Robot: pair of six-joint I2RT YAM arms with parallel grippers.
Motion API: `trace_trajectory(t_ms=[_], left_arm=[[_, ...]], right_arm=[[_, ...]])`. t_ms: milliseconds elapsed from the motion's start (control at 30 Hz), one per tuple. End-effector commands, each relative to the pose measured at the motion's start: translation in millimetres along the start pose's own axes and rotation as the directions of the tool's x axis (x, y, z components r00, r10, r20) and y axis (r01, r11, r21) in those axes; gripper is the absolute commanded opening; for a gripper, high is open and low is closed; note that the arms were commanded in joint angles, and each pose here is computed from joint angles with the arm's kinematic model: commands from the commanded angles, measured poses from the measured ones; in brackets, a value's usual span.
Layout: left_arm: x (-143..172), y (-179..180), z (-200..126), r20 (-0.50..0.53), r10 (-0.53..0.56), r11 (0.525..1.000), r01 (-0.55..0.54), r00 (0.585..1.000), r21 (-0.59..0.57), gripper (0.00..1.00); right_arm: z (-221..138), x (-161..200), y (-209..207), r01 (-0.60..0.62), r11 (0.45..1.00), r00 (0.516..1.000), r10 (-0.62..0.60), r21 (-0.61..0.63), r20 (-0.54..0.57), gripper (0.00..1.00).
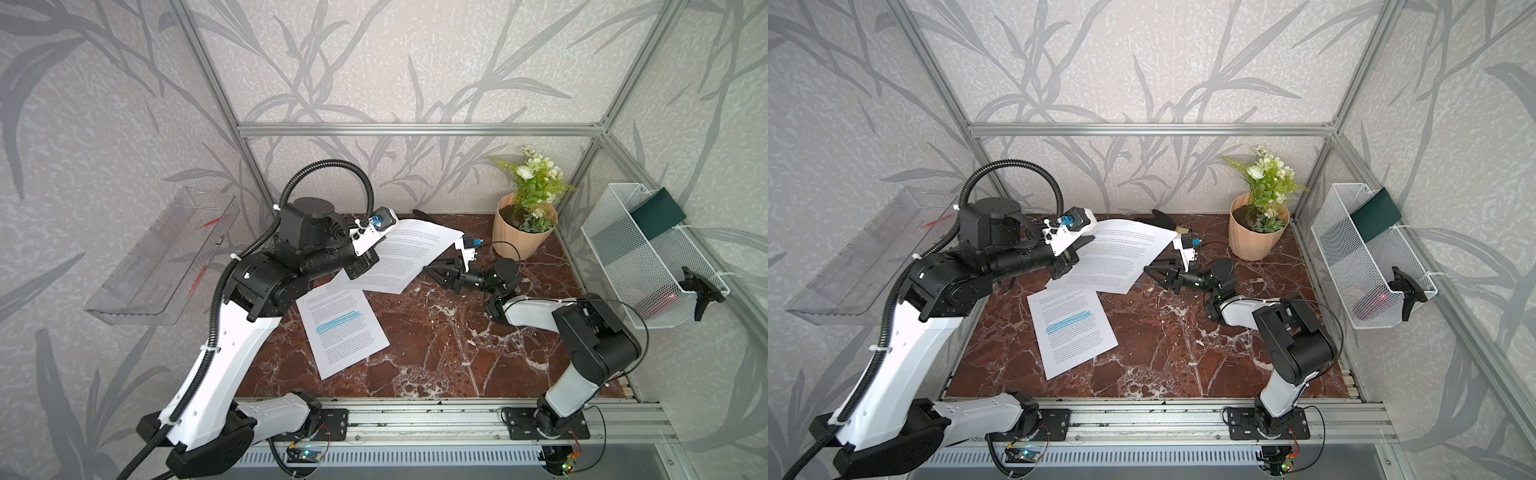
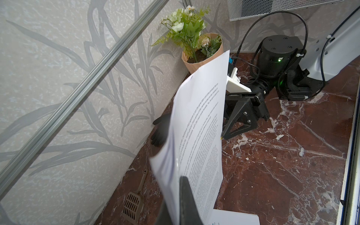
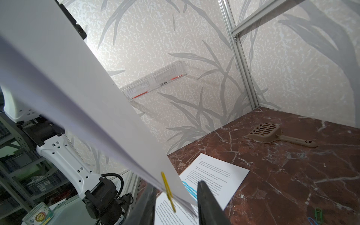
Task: Unclip the paperclips from the documents
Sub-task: Remove the paper clip from the document.
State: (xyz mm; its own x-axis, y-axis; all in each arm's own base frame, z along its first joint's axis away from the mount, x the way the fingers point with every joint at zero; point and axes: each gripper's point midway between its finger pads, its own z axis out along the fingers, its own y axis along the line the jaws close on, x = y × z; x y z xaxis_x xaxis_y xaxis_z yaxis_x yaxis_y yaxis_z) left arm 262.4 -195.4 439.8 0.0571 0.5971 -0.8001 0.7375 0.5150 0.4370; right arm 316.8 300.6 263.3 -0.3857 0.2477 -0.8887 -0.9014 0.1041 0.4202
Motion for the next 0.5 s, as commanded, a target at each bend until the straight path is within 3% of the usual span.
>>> trace_trajectory(t_ms=[0, 167, 333, 467], left_arm=[[-5.6, 3.5, -6.7, 0.029, 0.004, 1.0, -0.003, 1.0, -0.018, 0.0], [-4.5, 3.7, -7.6, 0.025, 0.003, 1.0, -0.002, 1.0, -0.021, 0.0], [-6.1, 4.6, -7.9, 0.029, 0.004, 1.0, -0.004, 1.0, -0.023, 0.0], [-6.2, 4.9, -9.1, 0.029, 0.005, 1.0, -0.004, 1.0, -0.025, 0.0]], right_arm=[[0.0, -8.0, 8.7, 0.017, 0.999, 1.0, -0.017, -0.038, 0.014, 0.3], [0.6, -7.1, 8.1, 0.009, 0.999, 1.0, -0.009, -0.043, 0.007, 0.23], [-0.1, -6.0, 10.8, 0.006, 0.998, 1.0, -0.005, -0.056, 0.006, 0.31], [0.1, -5.6, 11.5, 0.002, 0.998, 1.0, -0.002, -0.06, 0.003, 0.26]])
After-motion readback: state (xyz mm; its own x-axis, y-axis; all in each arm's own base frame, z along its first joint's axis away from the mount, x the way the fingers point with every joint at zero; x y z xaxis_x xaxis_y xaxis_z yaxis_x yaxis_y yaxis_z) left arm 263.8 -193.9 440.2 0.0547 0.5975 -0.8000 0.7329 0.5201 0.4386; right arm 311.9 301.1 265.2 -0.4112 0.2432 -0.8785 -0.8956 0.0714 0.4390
